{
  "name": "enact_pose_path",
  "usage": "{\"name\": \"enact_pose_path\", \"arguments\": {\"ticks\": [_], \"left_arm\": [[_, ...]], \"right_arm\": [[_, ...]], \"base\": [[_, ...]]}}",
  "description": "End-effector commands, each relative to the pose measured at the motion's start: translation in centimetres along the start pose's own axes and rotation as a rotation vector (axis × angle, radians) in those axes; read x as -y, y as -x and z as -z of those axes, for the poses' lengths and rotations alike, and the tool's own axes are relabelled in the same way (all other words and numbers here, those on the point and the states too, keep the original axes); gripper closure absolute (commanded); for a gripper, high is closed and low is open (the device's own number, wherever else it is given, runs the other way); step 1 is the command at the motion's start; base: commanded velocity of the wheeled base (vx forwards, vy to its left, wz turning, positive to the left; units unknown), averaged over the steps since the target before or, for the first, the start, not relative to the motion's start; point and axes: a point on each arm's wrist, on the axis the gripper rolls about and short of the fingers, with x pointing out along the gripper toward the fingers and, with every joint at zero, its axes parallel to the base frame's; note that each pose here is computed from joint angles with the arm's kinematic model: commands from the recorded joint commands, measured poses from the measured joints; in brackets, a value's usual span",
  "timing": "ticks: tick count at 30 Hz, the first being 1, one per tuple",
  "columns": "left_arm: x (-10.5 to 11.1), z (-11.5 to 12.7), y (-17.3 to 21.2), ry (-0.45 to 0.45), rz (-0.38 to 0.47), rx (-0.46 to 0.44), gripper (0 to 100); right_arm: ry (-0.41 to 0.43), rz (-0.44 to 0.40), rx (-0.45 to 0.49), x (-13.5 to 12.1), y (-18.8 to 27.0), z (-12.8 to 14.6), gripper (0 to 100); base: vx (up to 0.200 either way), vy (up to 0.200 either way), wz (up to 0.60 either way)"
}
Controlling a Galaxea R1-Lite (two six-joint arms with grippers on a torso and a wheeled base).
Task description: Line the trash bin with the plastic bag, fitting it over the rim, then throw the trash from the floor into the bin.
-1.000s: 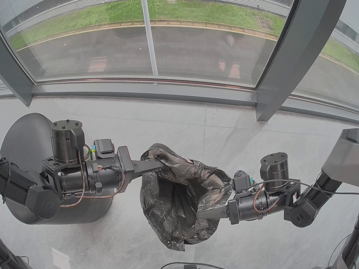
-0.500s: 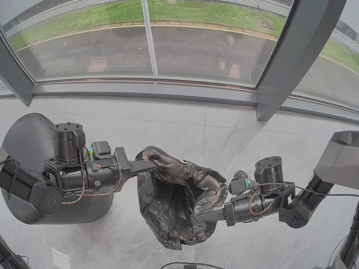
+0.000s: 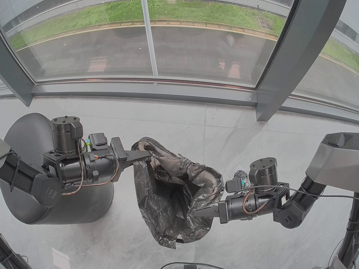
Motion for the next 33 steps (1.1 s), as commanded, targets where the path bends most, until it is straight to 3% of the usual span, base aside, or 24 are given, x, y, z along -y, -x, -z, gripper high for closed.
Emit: {"name": "enact_pose_path", "arguments": {"ticks": [1,5,19,33], "left_arm": [[0.9,-0.9,-0.2,-0.021,0.028,0.022,100],[1.8,-1.9,-0.3,-0.044,0.053,0.048,100],[1.3,-2.4,-0.2,-0.043,0.044,0.063,100],[-3.5,0.2,-1.3,0.068,-0.087,-0.029,100]], "right_arm": [[0.0,0.001,-0.001,0.1,-0.2,0.0,100],[0.001,0.005,0.004,0.1,-0.3,0.0,100],[0.025,0.044,0.053,0.4,-1.3,0.4,100],[-0.001,0.068,0.018,0.8,-0.8,1.6,100]], "base": [[0.0,0.0,0.0],[0.0,0.0,0.0],[0.0,0.0,0.0],[0.0,0.0,0.0]]}}
